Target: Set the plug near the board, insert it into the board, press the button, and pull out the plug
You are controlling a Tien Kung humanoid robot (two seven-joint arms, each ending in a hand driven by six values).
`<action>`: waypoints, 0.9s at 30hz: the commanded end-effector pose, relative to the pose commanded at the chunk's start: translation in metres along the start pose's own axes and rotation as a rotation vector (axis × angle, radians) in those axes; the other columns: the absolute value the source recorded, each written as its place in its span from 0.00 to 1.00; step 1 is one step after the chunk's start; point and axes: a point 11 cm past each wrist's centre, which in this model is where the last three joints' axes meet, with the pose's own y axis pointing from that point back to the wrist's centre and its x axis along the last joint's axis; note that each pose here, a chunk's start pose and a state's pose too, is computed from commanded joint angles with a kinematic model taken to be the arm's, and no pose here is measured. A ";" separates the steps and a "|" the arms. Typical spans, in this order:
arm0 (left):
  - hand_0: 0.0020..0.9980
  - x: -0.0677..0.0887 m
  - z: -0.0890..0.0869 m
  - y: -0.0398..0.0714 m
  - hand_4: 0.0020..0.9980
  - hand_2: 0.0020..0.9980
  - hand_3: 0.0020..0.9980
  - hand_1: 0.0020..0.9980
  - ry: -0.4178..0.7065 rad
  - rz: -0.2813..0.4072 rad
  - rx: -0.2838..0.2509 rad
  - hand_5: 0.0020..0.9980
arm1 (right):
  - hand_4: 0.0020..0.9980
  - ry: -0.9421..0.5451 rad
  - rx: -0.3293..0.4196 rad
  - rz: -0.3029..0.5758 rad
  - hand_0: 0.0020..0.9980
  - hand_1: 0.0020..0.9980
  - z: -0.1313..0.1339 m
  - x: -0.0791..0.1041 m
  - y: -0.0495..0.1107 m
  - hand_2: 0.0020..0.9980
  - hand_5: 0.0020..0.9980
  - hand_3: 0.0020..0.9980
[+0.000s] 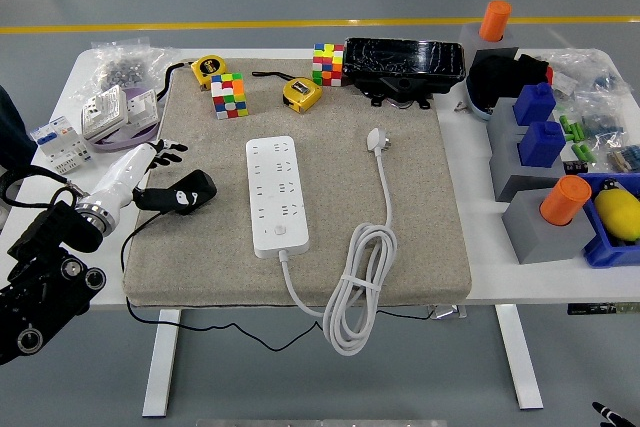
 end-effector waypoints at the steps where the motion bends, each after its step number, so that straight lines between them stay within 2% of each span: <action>1: 0.72 0.000 0.000 0.000 1.00 0.71 0.75 0.71 -0.003 -0.002 0.001 0.32 | 0.93 0.000 0.000 0.000 0.66 0.67 0.000 0.000 0.000 0.66 0.53 0.59; 5: 0.72 -0.005 -0.001 -0.002 1.00 0.71 0.75 0.71 -0.017 -0.016 0.008 0.32 | 0.93 0.000 0.002 -0.002 0.66 0.67 -0.001 -0.001 0.000 0.66 0.53 0.59; 6: 0.70 -0.006 -0.001 -0.002 1.00 0.68 0.73 0.67 -0.021 -0.019 0.008 0.28 | 0.93 -0.001 0.003 -0.002 0.66 0.67 -0.001 -0.001 0.000 0.66 0.53 0.59; 11: 0.70 -0.010 0.001 -0.003 1.00 0.68 0.73 0.67 -0.025 -0.022 0.000 0.28 | 0.93 0.002 0.002 -0.001 0.66 0.67 -0.001 0.000 0.000 0.66 0.53 0.59; 12: 0.60 -0.010 0.002 -0.003 1.00 0.58 0.58 0.60 -0.023 -0.022 -0.001 0.13 | 0.93 0.002 0.002 -0.001 0.67 0.67 -0.001 0.000 0.000 0.66 0.53 0.59; 17: 0.60 -0.011 0.002 -0.005 1.00 0.58 0.58 0.60 -0.031 -0.019 0.012 0.13 | 0.93 0.006 0.002 0.000 0.67 0.67 -0.001 0.000 0.000 0.66 0.53 0.59; 18: 0.47 -0.011 0.001 -0.006 0.97 0.51 0.55 0.49 -0.034 -0.018 0.017 0.09 | 0.93 0.007 0.002 0.000 0.67 0.67 -0.001 0.000 0.000 0.66 0.53 0.59; 23: 0.47 -0.008 0.002 -0.008 0.97 0.51 0.55 0.49 -0.050 0.009 0.023 0.09 | 0.93 0.011 0.006 -0.001 0.67 0.67 -0.004 0.000 0.000 0.66 0.53 0.59; 24: 0.40 -0.007 0.002 -0.008 0.88 0.50 0.55 0.41 -0.052 0.014 0.022 0.00 | 0.93 0.012 0.006 -0.001 0.67 0.67 -0.004 0.000 0.000 0.66 0.53 0.58; 27: 0.40 -0.006 0.004 -0.008 0.88 0.50 0.55 0.41 -0.051 0.022 0.017 0.00 | 0.93 0.014 0.006 0.001 0.67 0.67 -0.004 0.002 0.000 0.66 0.53 0.58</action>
